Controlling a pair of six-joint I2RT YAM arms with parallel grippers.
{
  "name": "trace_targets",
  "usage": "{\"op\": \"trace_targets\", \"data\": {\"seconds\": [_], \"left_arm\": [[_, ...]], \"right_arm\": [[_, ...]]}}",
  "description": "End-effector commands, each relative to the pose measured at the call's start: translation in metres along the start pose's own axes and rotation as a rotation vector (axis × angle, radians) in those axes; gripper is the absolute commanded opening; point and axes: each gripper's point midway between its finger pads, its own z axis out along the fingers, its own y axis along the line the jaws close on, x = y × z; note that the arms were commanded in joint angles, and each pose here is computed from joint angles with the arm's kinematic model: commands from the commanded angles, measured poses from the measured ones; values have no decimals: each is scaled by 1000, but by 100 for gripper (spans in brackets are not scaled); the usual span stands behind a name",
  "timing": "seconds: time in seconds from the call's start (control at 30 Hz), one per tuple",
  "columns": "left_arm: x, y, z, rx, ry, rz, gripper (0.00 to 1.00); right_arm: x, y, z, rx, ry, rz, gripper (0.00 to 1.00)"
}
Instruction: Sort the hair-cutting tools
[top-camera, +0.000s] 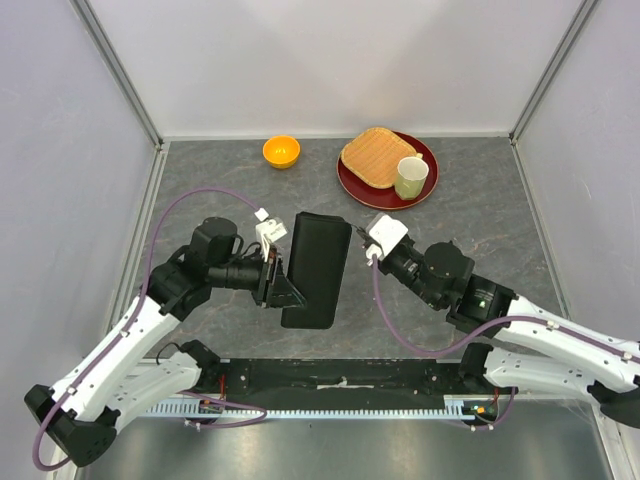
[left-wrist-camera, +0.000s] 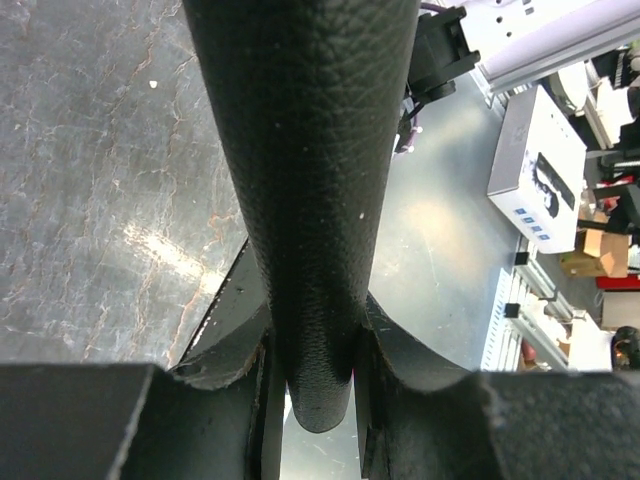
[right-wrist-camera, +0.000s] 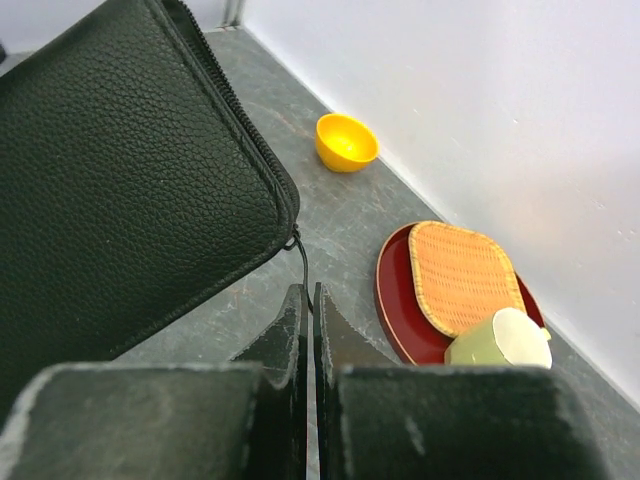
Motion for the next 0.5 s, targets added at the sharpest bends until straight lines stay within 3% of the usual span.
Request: {"op": "trace_targets", "data": {"seconds": [0.0, 0.47], "left_arm": [[29, -5, -11, 31, 89, 39, 2], [42, -16, -9, 111, 145, 76, 2]], "right_arm": [[-51, -45, -19, 71, -89, -11, 0], [-104, -42, -7, -74, -109, -247, 0]]}}
